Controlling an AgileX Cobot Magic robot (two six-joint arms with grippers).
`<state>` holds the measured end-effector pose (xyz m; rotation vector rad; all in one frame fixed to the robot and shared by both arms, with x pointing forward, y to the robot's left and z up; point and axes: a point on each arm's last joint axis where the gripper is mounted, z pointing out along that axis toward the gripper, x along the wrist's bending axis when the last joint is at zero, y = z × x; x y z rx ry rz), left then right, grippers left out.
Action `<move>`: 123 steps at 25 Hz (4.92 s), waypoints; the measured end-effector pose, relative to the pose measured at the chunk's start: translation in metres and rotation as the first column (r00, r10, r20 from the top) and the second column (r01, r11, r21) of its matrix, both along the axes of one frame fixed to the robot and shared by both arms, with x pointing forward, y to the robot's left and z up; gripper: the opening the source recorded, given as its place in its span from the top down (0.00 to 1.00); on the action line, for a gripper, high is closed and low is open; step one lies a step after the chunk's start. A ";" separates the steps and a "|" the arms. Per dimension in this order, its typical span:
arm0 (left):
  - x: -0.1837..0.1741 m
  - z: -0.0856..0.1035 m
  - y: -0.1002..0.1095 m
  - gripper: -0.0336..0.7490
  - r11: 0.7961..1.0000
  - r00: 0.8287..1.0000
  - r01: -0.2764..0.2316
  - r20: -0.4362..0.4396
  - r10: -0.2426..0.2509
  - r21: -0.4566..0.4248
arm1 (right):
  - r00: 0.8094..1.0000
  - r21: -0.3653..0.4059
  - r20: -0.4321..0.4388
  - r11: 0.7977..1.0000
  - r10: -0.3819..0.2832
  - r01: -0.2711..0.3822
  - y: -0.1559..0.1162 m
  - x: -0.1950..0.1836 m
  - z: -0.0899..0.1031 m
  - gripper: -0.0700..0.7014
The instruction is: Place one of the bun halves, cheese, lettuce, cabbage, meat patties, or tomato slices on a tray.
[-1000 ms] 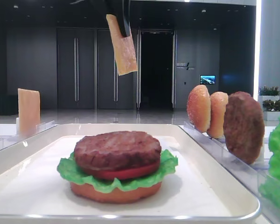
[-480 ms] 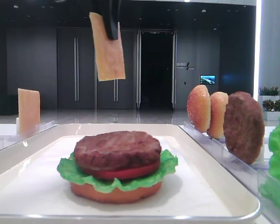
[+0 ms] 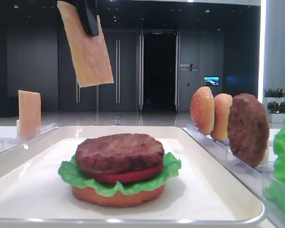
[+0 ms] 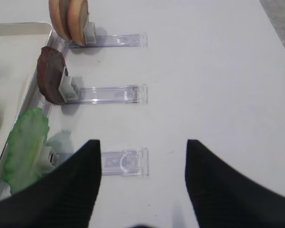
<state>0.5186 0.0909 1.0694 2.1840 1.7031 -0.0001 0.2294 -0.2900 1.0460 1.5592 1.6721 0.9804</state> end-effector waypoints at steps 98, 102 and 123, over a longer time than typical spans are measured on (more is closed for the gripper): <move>-0.051 -0.056 0.017 0.35 0.983 0.998 0.013 -0.061 -0.025 -0.182 | 1.000 0.000 0.000 1.000 0.000 0.000 0.000 0.000 0.000 0.38; -0.046 -0.042 0.020 0.35 0.995 0.998 0.024 -0.057 -0.030 -0.098 | 1.000 0.000 0.000 1.000 0.000 0.000 0.000 0.000 0.000 0.38; -0.038 0.009 0.038 0.37 0.984 0.998 0.025 -0.057 -0.015 0.178 | 1.000 0.000 0.000 1.000 0.000 0.000 0.000 0.000 0.000 0.38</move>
